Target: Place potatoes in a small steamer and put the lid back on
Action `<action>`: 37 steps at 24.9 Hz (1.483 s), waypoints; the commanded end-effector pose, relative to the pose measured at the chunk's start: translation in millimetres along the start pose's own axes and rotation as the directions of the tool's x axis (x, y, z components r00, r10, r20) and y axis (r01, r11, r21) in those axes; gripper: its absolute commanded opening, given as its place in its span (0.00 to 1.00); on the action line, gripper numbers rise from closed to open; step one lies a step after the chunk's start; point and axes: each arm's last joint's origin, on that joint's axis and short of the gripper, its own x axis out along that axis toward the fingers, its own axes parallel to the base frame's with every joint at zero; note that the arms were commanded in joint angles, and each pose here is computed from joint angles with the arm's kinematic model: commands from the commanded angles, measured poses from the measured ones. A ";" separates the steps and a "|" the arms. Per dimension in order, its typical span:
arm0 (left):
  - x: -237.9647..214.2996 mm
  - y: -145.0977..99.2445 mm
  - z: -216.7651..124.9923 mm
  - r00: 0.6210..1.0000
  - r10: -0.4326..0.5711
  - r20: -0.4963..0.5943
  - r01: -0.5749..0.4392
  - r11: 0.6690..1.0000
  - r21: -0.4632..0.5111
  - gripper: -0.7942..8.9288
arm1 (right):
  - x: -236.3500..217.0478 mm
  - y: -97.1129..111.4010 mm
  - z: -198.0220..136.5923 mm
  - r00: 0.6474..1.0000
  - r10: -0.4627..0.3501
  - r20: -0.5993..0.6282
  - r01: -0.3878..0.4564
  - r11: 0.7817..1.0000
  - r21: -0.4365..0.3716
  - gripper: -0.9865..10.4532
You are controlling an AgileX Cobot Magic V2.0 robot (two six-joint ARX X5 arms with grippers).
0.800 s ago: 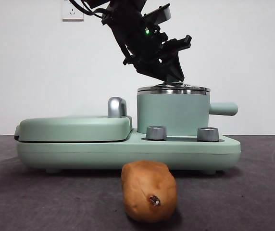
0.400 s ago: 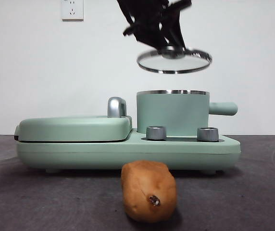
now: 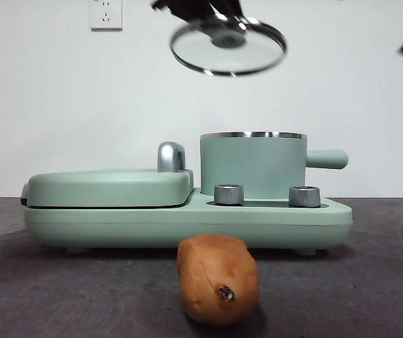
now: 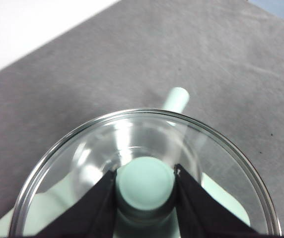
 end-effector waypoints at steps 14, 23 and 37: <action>-98.9 16.2 7.4 0.996 0.082 0.044 -0.080 0.996 -0.042 0.10 | 136.0 53.4 -15.6 0.936 -0.010 -0.351 0.008 1.000 -0.009 0.49; -140.8 5.4 1.5 0.995 0.084 0.060 -0.082 0.996 -0.039 0.10 | 193.2 60.2 -44.6 0.866 -0.062 -0.496 0.046 0.998 -0.046 0.49; -158.6 -5.2 -41.6 0.997 0.079 0.025 -0.079 0.997 -0.028 0.10 | 180.8 64.4 18.8 0.859 -0.021 -0.511 -0.014 0.998 -0.064 0.18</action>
